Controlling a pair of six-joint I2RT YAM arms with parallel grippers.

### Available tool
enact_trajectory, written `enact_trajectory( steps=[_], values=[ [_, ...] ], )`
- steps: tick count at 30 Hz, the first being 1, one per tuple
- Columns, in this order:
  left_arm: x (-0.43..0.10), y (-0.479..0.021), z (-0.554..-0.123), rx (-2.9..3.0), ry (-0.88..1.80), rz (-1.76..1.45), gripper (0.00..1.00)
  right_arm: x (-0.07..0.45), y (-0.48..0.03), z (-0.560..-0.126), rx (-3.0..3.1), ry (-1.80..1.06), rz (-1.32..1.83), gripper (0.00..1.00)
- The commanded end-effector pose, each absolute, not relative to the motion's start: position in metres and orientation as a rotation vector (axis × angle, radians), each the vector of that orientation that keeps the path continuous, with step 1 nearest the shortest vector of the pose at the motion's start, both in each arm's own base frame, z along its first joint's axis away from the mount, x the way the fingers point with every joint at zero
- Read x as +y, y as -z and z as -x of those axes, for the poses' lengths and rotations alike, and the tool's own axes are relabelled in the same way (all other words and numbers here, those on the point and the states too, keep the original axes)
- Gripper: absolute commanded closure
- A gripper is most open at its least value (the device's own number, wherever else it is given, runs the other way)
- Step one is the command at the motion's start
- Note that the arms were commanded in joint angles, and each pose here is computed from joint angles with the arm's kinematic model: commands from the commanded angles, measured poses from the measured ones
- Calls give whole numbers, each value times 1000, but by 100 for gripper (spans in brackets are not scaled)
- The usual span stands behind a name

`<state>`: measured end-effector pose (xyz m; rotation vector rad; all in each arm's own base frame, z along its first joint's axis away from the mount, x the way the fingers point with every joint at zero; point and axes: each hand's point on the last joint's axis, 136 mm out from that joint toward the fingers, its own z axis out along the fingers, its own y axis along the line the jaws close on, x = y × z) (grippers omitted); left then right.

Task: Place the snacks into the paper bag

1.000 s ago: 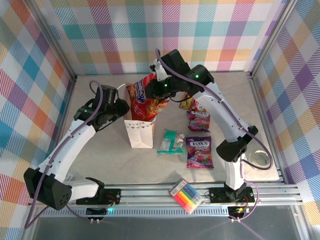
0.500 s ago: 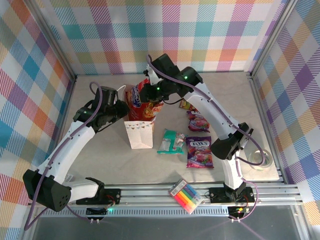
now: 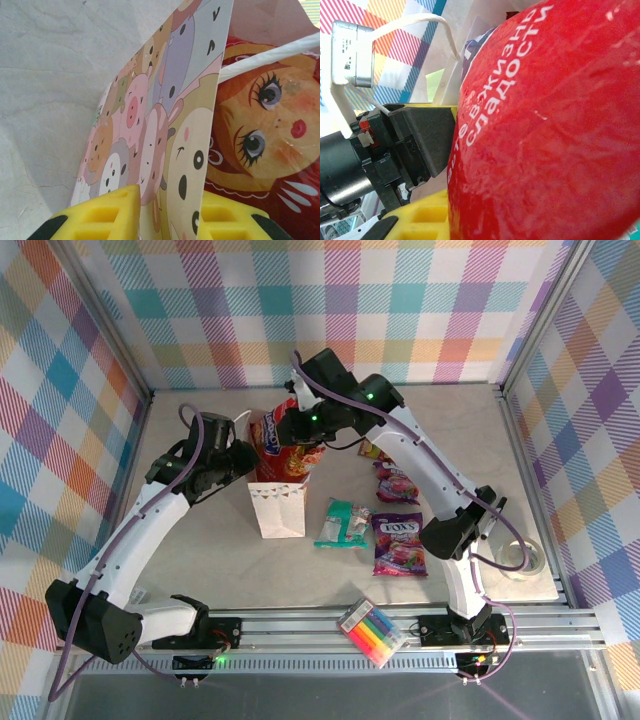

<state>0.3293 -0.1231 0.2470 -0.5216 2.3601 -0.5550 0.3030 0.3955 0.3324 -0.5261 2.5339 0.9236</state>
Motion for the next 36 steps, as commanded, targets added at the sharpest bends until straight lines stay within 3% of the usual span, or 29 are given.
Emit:
enact_trajectory(
  steps=[1,16,36],
  values=[
    [-120,-260,-329,2329,575,512,74,410,-371,-293,2409,-1059,566,99],
    [-126,-257,-329,2342,609,507,74,407,-336,-303,2470,-856,603,100],
    [-122,-254,-324,2350,591,509,75,415,-329,-302,2460,-823,632,100]
  ],
)
